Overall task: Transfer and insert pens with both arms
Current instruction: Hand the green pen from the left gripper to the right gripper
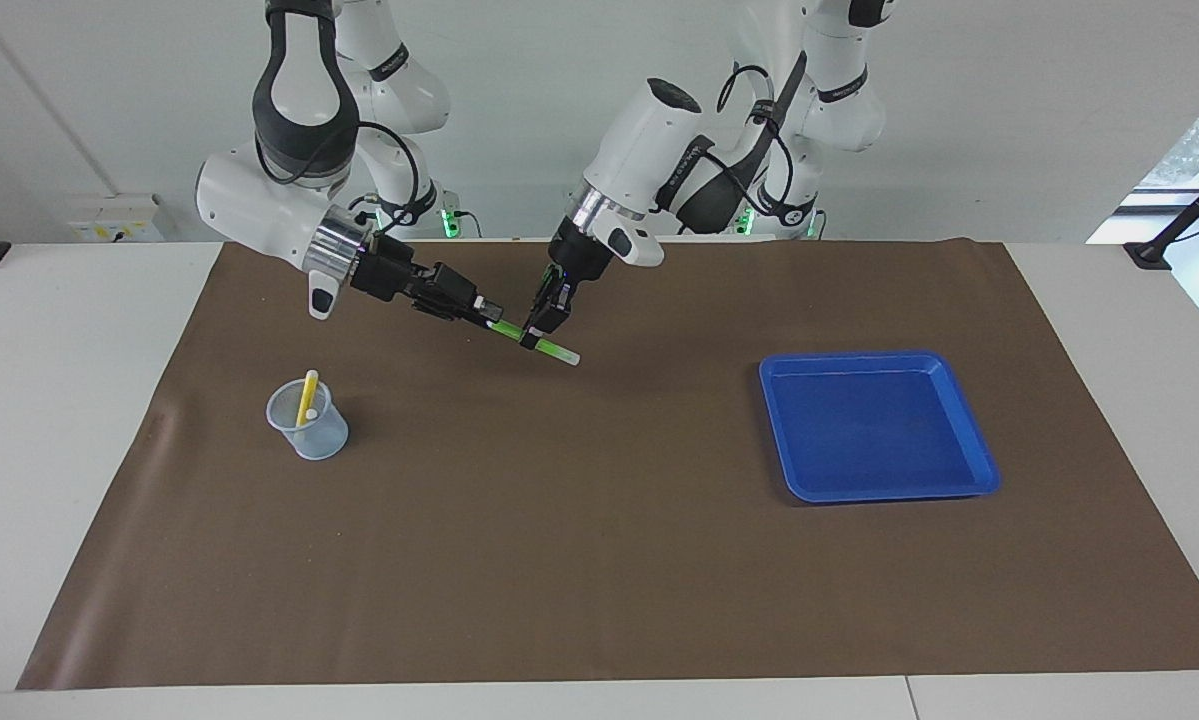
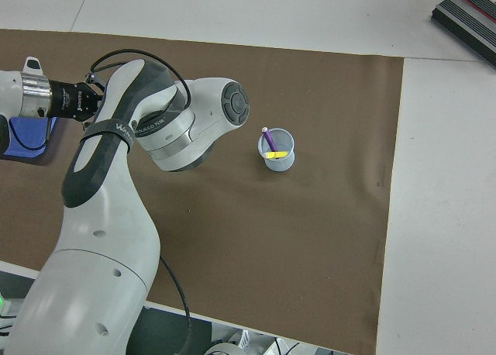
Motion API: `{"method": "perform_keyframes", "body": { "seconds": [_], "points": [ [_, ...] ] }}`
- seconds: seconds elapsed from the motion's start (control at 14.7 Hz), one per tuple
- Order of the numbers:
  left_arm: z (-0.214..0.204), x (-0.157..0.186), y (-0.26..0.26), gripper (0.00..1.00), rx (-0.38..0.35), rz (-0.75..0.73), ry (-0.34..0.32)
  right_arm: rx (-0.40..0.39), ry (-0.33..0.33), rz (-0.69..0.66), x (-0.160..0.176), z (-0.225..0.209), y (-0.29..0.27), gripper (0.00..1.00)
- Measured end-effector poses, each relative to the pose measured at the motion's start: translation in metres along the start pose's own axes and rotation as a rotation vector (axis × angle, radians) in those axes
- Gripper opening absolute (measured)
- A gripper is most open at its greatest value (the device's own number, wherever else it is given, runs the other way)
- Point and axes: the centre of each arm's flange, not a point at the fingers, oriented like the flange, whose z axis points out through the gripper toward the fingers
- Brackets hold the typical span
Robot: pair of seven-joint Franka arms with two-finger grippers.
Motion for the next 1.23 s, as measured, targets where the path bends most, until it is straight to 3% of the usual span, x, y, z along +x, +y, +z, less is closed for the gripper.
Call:
{"method": "perform_keyframes", "body": {
  "seconds": [1.23],
  "points": [
    [0.0009, -0.0006, -0.0009, 0.17, 0.002, 0.001, 0.0, -0.007, 0.036, 0.005, 0.0037, 0.0013, 0.0032, 0.34]
  ]
}}
